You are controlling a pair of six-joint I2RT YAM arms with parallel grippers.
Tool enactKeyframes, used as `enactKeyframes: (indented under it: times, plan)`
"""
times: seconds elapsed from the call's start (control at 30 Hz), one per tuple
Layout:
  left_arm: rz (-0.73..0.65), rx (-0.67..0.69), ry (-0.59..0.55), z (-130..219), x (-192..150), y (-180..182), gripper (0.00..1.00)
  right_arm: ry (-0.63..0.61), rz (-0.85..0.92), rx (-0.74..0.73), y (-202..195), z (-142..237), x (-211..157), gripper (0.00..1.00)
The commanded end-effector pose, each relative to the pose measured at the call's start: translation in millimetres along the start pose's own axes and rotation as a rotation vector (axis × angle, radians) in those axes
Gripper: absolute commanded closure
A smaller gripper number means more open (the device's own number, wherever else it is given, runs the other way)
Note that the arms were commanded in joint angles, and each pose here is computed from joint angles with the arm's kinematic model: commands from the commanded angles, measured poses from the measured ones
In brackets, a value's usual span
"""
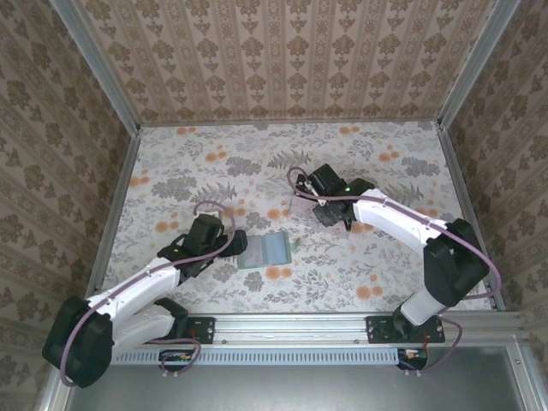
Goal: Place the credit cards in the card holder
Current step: Pick up the credit card from the storage box.
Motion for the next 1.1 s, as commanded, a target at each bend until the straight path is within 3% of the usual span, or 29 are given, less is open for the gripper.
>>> enactKeyframes:
  times: [0.0, 0.63, 1.07]
  plan:
    - [-0.009, -0.031, -0.03, 2.2, 12.8, -5.1, 0.0, 0.043, 0.064, -0.091, -8.2, -4.9, -1.2, 0.62]
    - [0.005, -0.04, -0.024, -3.5, 10.1, -4.3, 0.0, 0.129, 0.08, -0.141, -2.7, -40.2, -5.2, 0.64]
    - [0.011, -0.039, -0.017, -7.1, 7.4, -3.0, 0.0, 0.18, 0.088, -0.112, 1.8, -46.5, -15.0, 0.78]
Point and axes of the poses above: each hand's point on the last joint's axis, 136 mm out from that joint toward the fingers, its own z axis back along the fingers, its own y axis along the line the jaws close on, x = y × z, the point moved 6 cm from there along z, back along the fingers, and after that the axes turned 11 degrees about -z, right-handed, at the moved point
